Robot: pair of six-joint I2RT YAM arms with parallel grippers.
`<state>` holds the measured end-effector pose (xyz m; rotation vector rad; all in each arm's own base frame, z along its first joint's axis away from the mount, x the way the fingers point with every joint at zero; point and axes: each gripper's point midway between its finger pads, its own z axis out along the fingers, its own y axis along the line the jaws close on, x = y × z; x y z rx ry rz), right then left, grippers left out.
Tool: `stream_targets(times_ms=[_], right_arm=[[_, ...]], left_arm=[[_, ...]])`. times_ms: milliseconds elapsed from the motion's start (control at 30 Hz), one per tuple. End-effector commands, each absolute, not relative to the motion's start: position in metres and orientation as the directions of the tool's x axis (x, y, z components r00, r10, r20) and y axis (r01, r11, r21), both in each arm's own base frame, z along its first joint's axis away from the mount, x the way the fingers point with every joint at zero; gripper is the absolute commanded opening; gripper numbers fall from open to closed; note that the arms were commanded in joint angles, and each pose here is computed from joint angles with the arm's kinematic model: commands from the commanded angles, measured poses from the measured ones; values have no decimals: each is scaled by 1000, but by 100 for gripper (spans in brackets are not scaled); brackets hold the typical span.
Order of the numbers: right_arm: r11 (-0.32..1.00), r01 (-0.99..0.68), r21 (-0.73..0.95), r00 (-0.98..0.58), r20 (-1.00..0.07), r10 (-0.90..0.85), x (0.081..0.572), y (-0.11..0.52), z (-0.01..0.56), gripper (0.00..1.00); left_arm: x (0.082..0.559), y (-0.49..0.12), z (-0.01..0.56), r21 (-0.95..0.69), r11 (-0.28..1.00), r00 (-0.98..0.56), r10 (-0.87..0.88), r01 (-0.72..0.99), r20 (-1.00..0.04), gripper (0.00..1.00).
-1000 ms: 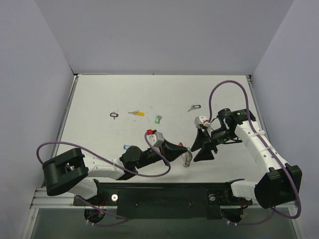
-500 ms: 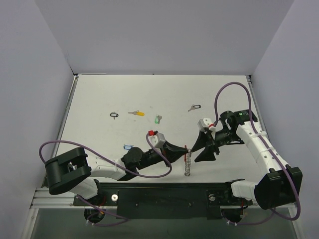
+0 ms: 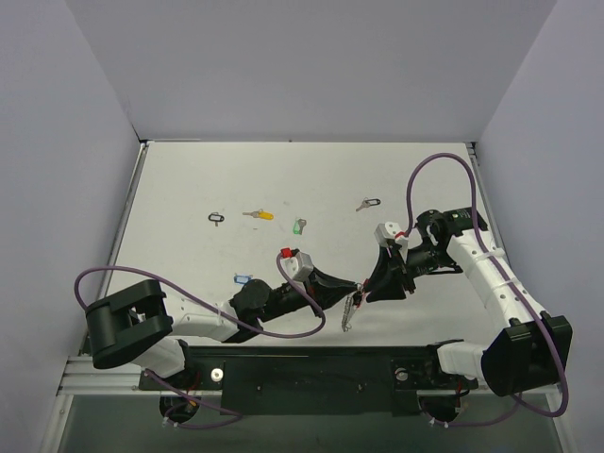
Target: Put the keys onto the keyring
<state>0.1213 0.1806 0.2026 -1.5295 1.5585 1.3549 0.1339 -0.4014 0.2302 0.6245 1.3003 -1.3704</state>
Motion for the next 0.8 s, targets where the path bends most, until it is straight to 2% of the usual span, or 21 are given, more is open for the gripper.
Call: stream_targets(times_ms=[0, 133, 300, 767], right_arm=[[-160, -940, 300, -237, -915, -326, 121, 186, 211, 25], [-151, -936, 318, -256, -909, -329, 121, 185, 211, 33], [-136, -928, 348, -289, -898, -332, 123, 186, 211, 34], [-125, -912, 391, -333, -882, -335, 128, 188, 209, 20]], left_arm=[[129, -393, 282, -315, 130, -212, -500, 940, -840, 0], [129, -392, 282, -309, 136, -205, -499, 941, -842, 0], [129, -389, 285, -295, 142, -189, -498, 945, -846, 0], [122, -393, 289, -277, 104, -191, -500, 955, -845, 0]])
